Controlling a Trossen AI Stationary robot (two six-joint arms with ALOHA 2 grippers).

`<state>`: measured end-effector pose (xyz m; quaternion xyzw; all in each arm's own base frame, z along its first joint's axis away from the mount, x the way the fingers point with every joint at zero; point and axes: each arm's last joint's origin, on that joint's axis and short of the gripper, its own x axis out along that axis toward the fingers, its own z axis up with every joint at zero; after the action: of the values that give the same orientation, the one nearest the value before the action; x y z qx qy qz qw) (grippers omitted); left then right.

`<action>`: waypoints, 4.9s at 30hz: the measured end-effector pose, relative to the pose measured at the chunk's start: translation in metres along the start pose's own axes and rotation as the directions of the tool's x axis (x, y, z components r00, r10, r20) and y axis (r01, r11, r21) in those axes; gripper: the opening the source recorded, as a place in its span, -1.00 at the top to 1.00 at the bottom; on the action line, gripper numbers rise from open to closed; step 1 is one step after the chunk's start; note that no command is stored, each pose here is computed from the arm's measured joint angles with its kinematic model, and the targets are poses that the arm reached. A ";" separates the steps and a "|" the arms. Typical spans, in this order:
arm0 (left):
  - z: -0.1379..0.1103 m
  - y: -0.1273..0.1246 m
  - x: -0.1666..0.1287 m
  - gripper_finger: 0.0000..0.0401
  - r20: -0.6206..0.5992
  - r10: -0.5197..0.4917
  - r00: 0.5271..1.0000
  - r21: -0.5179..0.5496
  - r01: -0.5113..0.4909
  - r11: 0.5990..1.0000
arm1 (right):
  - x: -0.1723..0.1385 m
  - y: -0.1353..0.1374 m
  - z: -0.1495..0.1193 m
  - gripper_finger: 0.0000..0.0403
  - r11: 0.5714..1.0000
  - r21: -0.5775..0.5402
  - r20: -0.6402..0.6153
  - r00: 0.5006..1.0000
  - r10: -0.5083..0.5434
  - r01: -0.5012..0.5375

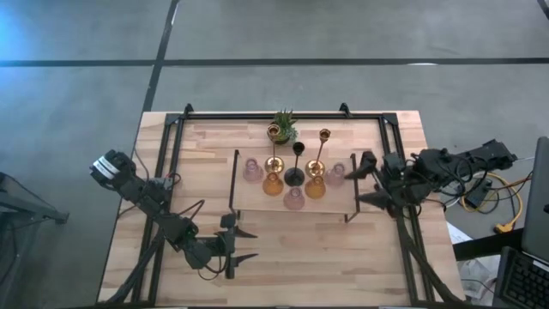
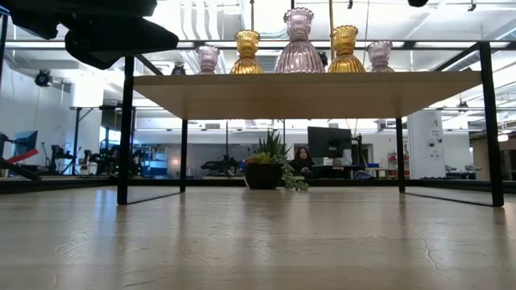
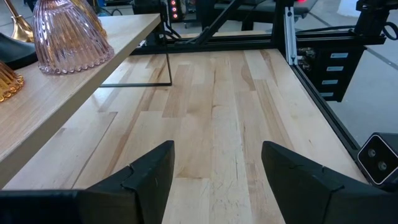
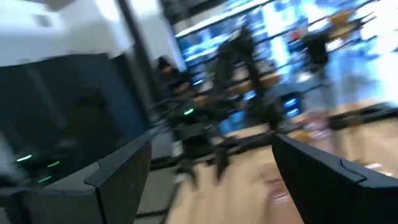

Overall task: Pick & Place candle stick holders
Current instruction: Return to Home Position

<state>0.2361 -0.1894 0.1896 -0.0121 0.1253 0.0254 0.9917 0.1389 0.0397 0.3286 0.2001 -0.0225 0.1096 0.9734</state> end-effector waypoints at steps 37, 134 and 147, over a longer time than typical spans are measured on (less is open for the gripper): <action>0.000 0.000 0.000 -0.22 -0.001 0.000 1.000 0.001 0.000 1.000 | -0.131 -0.022 -0.008 -0.05 0.978 -0.182 -0.005 0.995 -0.100 0.098; -0.002 0.001 0.000 -0.22 -0.016 0.005 1.000 0.015 -0.005 1.000 | -0.079 -0.062 -0.081 0.96 0.952 -0.222 0.017 0.977 -0.214 0.213; -0.002 0.001 0.000 -0.22 -0.016 0.005 1.000 0.016 -0.005 1.000 | -0.079 -0.063 -0.087 0.96 0.927 -0.341 -0.057 0.980 -0.190 0.159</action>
<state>0.2355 -0.1887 0.1873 -0.0043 0.1335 0.0267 0.9907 0.0759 0.0015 0.2170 0.0282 0.0205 0.0260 0.9991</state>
